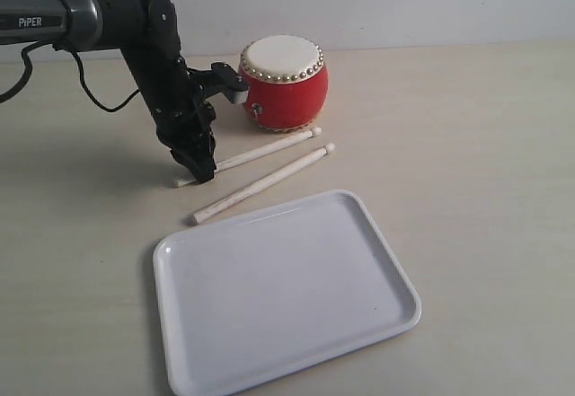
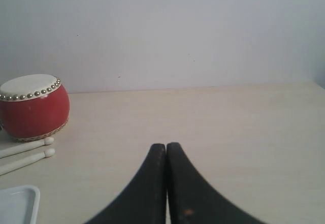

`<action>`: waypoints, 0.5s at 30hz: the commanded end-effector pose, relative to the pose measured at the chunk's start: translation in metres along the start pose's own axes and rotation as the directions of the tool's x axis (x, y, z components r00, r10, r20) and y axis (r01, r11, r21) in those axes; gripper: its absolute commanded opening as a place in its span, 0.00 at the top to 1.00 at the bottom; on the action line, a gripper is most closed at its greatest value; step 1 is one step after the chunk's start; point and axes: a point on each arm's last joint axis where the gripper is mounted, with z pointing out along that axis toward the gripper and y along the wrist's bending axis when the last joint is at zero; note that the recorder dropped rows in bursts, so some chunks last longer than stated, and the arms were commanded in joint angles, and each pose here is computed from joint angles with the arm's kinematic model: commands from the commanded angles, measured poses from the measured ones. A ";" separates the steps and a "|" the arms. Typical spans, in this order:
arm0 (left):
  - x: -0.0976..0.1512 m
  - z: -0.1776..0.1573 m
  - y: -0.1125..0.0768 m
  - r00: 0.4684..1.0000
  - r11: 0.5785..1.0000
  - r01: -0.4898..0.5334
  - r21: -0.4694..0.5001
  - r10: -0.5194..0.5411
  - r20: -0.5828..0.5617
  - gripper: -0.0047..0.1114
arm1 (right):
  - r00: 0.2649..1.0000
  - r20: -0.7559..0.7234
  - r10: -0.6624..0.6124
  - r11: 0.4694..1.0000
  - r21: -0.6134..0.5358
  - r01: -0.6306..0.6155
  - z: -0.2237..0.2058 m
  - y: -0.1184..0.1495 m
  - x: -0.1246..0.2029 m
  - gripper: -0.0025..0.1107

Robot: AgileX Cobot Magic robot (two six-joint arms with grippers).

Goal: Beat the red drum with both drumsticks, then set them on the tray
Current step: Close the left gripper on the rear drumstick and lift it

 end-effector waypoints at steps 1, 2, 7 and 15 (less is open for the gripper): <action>-0.004 -0.006 -0.012 0.997 0.993 -0.066 0.097 0.062 0.043 0.96 | 1.000 0.007 -0.007 1.000 0.003 0.007 0.000 0.000 0.001 0.98; -0.004 -0.010 -0.012 0.997 0.993 -0.071 0.094 0.066 0.047 0.96 | 1.000 0.007 -0.007 1.000 0.003 0.007 0.000 0.000 0.001 0.98; -0.007 -0.045 -0.019 0.994 0.996 -0.067 0.057 0.062 0.088 0.96 | 1.000 0.007 -0.007 1.000 0.003 0.007 0.000 0.000 0.001 0.98; 0.008 -0.133 -0.062 0.974 1.000 -0.014 0.027 0.008 0.228 0.96 | 1.000 0.007 -0.007 1.000 0.003 0.007 0.000 0.000 0.001 0.98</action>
